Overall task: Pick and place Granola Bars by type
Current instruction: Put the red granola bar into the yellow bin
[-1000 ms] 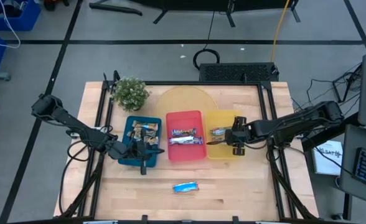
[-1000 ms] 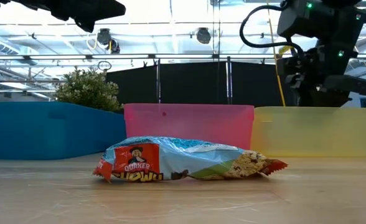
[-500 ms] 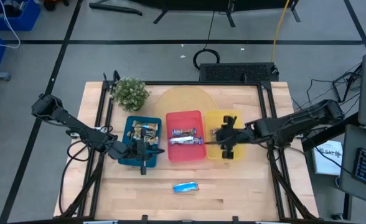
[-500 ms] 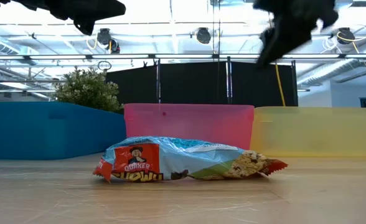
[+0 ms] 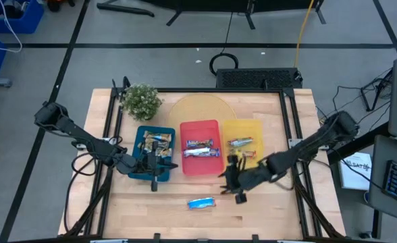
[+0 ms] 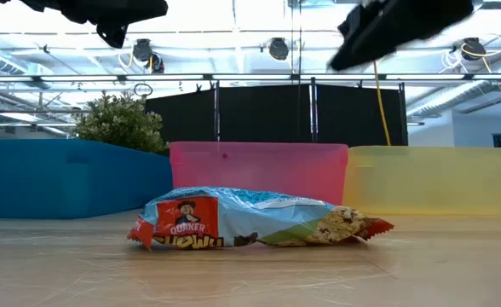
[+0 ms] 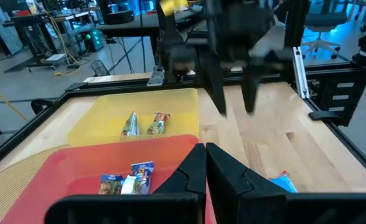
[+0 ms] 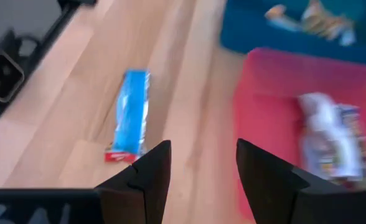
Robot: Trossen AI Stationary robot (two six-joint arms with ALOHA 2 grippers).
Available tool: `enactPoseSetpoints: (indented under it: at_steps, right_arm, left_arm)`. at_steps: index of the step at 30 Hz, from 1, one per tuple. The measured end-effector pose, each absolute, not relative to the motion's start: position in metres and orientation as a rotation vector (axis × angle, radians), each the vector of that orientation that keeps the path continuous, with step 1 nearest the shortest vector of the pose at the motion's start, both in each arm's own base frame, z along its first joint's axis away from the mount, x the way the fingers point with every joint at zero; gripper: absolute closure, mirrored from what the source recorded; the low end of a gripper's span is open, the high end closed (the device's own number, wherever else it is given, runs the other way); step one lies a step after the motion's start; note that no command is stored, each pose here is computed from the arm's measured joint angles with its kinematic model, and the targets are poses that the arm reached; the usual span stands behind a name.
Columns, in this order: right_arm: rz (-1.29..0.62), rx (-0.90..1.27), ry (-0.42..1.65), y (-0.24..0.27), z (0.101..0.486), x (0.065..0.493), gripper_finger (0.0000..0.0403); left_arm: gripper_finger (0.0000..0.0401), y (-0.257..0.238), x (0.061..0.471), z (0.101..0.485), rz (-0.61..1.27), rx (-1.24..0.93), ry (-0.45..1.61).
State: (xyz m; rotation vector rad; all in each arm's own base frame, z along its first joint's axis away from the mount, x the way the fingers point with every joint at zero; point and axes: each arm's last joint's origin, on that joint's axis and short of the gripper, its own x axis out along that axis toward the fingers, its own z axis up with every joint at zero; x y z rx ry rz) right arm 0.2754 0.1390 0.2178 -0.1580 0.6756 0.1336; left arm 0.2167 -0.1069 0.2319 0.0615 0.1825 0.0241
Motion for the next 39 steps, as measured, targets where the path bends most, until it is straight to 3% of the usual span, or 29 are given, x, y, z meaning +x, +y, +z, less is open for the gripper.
enactPoseSetpoints:
  at_steps: [9,14,20,39]
  right_arm:
    - [0.160,-0.265,0.800,0.219,0.172,0.328,0.0232]
    - [0.117,-0.278,0.870,0.239,0.170,0.353,0.0227]
    - [0.033,-0.166,0.902,0.224,0.165,0.367,0.0213]
    - [0.113,-0.109,0.987,0.202,0.124,0.355,0.0208]
  left_arm:
    - [0.0382,-0.115,0.213,0.232,-0.015,0.089,0.181]
    - [0.0382,-0.119,0.211,0.232,-0.036,0.128,0.181]
    - [0.0382,-0.123,0.208,0.232,-0.058,0.164,0.181]
    - [0.0382,-0.123,0.208,0.231,-0.066,0.246,0.179]
